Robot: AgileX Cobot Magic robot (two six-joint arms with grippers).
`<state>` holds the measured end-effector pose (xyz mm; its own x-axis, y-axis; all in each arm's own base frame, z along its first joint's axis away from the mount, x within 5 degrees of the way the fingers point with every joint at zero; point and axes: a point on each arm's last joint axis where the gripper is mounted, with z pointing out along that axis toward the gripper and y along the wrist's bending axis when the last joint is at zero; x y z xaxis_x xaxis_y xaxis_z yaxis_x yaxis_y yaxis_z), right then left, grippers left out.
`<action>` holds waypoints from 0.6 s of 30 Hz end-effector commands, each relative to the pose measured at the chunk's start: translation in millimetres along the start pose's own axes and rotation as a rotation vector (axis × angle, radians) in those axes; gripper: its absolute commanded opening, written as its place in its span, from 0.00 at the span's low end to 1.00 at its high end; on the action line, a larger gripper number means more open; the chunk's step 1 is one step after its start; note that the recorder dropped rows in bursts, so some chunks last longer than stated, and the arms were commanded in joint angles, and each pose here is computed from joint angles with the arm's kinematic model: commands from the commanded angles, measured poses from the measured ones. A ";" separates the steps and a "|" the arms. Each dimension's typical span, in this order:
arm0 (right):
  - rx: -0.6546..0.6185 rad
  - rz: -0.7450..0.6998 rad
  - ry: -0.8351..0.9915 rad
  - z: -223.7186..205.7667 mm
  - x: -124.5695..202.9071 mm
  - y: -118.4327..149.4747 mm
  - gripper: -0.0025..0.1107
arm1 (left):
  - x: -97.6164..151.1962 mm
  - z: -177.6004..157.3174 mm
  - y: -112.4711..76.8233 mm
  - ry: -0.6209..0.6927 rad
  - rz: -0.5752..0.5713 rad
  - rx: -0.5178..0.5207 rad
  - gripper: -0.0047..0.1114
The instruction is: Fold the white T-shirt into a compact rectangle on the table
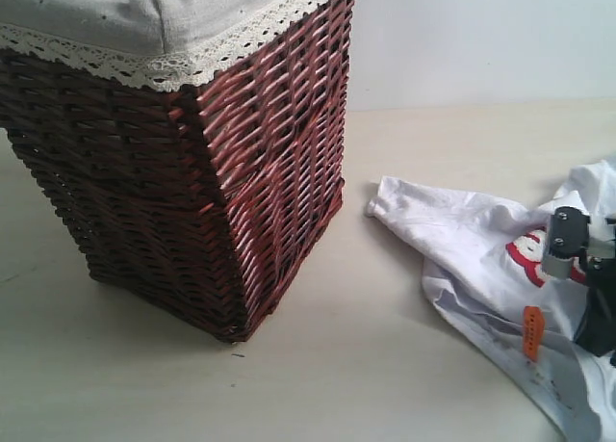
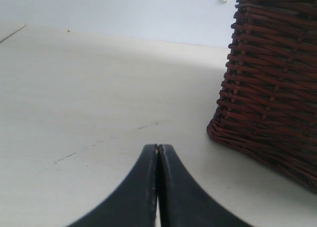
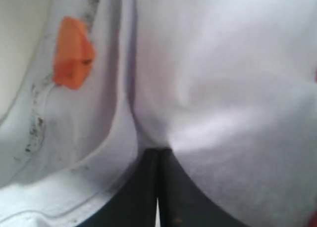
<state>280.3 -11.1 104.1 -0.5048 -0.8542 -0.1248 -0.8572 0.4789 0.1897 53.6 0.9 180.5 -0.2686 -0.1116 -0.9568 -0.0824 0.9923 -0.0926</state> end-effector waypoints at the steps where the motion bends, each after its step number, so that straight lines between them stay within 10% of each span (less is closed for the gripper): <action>1: -0.094 -0.118 0.053 39.7 -35.0 25.3 0.02 | -0.5 -0.4 -0.7 -0.010 -0.007 0.010 0.04; 11: -0.043 -0.257 -0.062 68.0 -103.4 70.7 0.02 | -0.5 -0.4 -0.7 -0.010 -0.007 0.010 0.04; 18: 0.046 -0.108 -0.210 58.5 -119.9 67.7 0.02 | -0.5 -0.4 -0.7 -0.010 -0.007 0.010 0.04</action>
<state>277.9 143.6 93.0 -0.3751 -0.8419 -0.3880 -0.9270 0.3432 0.1516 53.6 0.9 180.5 -0.2686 -0.1116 -0.9568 -0.0824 0.9923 -0.0926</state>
